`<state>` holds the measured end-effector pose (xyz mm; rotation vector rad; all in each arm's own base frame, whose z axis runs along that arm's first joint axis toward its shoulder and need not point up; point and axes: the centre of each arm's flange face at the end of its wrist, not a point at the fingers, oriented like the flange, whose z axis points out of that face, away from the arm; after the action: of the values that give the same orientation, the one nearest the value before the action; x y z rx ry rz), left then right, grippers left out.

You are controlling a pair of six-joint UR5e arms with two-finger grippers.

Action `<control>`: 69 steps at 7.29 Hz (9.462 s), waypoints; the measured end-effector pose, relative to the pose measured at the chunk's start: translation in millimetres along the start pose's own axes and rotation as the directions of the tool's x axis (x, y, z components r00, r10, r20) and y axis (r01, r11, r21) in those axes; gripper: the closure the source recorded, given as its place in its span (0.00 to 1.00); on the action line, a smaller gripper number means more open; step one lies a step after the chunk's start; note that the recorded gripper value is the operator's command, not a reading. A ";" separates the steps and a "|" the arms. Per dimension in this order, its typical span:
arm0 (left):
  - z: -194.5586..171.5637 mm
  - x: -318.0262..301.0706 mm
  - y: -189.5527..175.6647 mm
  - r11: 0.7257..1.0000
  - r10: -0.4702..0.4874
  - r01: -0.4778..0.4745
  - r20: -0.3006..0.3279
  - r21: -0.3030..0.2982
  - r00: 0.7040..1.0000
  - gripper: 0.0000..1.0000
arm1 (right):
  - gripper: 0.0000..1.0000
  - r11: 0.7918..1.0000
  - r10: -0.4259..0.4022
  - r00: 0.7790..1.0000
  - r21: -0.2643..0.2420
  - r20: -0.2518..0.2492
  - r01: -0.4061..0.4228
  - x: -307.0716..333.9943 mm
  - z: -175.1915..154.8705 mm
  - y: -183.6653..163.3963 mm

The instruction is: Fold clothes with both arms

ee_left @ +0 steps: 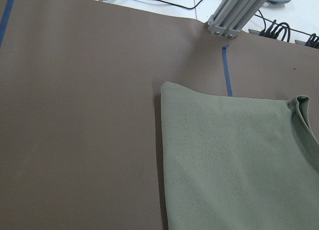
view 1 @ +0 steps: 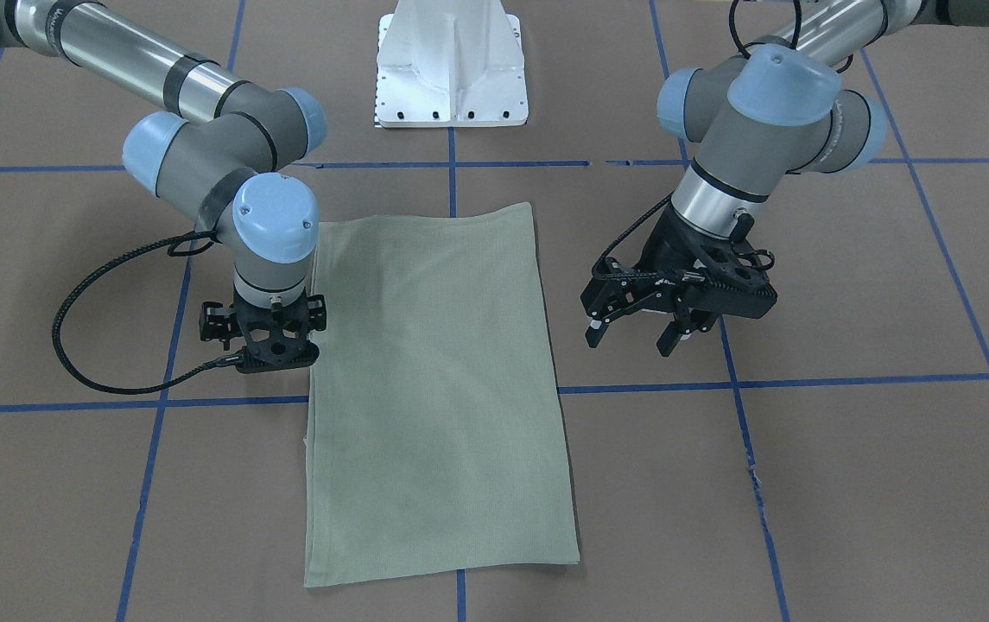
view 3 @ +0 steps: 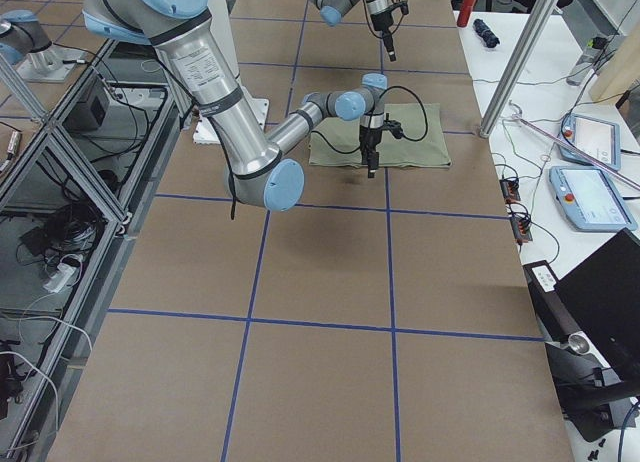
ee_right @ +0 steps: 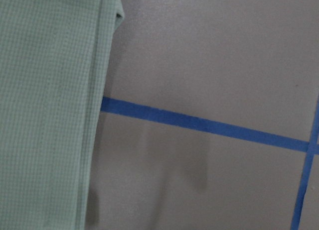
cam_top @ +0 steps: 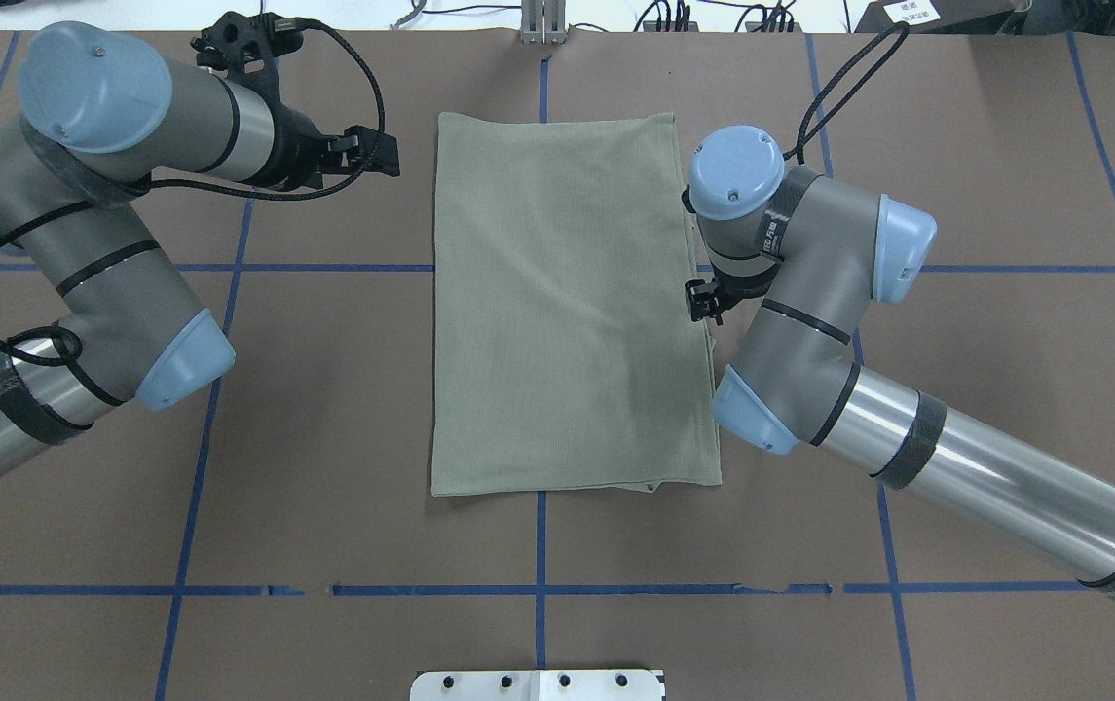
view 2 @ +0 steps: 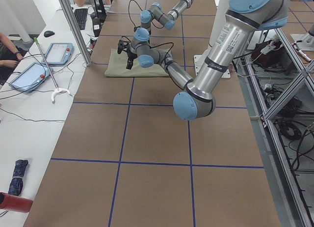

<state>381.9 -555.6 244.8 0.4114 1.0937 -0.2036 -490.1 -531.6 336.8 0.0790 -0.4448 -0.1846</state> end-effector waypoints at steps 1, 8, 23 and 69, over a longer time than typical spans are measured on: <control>-0.3 0.0 -0.1 1.000 0.001 -0.001 0.000 0.001 1.000 0.00 | 0.00 1.000 -0.002 1.000 0.011 0.010 0.002 -1.5 -9.1 -5.1; 38.2 43.5 164.2 0.918 -0.313 0.309 0.024 -0.249 0.950 0.01 | 0.00 0.997 -0.046 0.974 0.070 0.223 0.031 4.4 -97.9 35.6; 62.7 74.7 288.5 0.834 -0.444 0.509 0.290 -0.213 0.848 0.30 | 0.00 0.997 -0.026 0.968 0.070 0.248 0.009 12.3 -102.9 45.4; -60.5 132.5 343.3 0.833 -0.360 0.430 0.250 -0.347 0.899 1.00 | 1.00 0.819 0.572 0.701 -0.254 0.427 -0.514 -88.4 -97.9 258.9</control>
<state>515.4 -213.7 179.2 -0.2043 1.0061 -0.3716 -484.4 -257.1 241.6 -0.2263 -0.9462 0.3756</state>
